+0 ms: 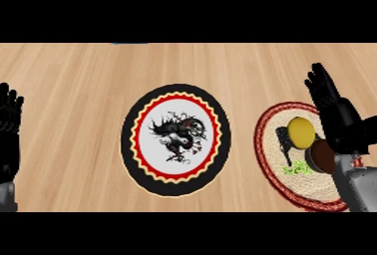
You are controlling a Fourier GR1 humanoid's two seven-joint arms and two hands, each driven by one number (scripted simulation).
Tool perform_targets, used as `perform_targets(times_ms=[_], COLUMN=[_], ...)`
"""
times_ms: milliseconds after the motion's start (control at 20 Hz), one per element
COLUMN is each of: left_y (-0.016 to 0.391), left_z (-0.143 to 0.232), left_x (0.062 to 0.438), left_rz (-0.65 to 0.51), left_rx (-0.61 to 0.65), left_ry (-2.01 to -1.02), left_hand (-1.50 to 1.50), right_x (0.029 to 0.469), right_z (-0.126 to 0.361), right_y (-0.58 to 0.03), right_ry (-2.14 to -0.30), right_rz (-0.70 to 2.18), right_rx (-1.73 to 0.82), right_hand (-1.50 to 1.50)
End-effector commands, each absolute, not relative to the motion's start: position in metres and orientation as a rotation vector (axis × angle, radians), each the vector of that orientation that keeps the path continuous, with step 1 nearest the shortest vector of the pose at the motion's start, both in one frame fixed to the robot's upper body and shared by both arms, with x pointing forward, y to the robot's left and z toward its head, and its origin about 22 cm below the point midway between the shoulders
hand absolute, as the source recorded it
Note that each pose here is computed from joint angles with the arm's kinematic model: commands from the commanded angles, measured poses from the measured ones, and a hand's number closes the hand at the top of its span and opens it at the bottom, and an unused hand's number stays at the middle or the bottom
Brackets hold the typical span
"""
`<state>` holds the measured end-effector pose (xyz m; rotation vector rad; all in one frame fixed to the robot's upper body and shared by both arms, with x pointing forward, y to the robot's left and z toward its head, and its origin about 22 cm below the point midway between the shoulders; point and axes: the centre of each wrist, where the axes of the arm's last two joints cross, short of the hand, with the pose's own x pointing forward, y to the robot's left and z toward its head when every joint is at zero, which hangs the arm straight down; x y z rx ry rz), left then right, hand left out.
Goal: Pick the cupcake from the placemat and place it in the plate
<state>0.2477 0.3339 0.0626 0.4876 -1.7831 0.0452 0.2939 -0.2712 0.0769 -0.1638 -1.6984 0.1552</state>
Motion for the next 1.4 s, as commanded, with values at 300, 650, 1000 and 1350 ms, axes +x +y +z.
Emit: perform_targets(times_ms=[300, 650, 1000, 1350], left_y=[0.312, 0.303, 0.317, 0.305], left_z=[0.016, -0.004, -0.013, -0.020], left_x=[0.244, 0.250, 0.250, 0.254], left_rz=[-0.102, -0.120, -0.138, -0.128], left_rx=[0.283, 0.163, 0.189, 0.177], left_ry=[-1.604, -1.515, -1.515, -1.505], left_hand=[0.00, 0.00, 0.00, 0.00], right_x=[0.301, 0.263, 0.205, 0.187], right_z=[0.090, 0.008, 0.016, 0.050], right_y=[-0.330, -0.256, -0.266, -0.289], right_ry=[-1.515, -1.745, -1.664, -1.376], right_rz=[0.430, -0.172, -0.137, 0.087], right_rx=[-0.705, -0.780, -0.990, -1.096], right_hand=[1.50, -1.50, -1.50, -1.50])
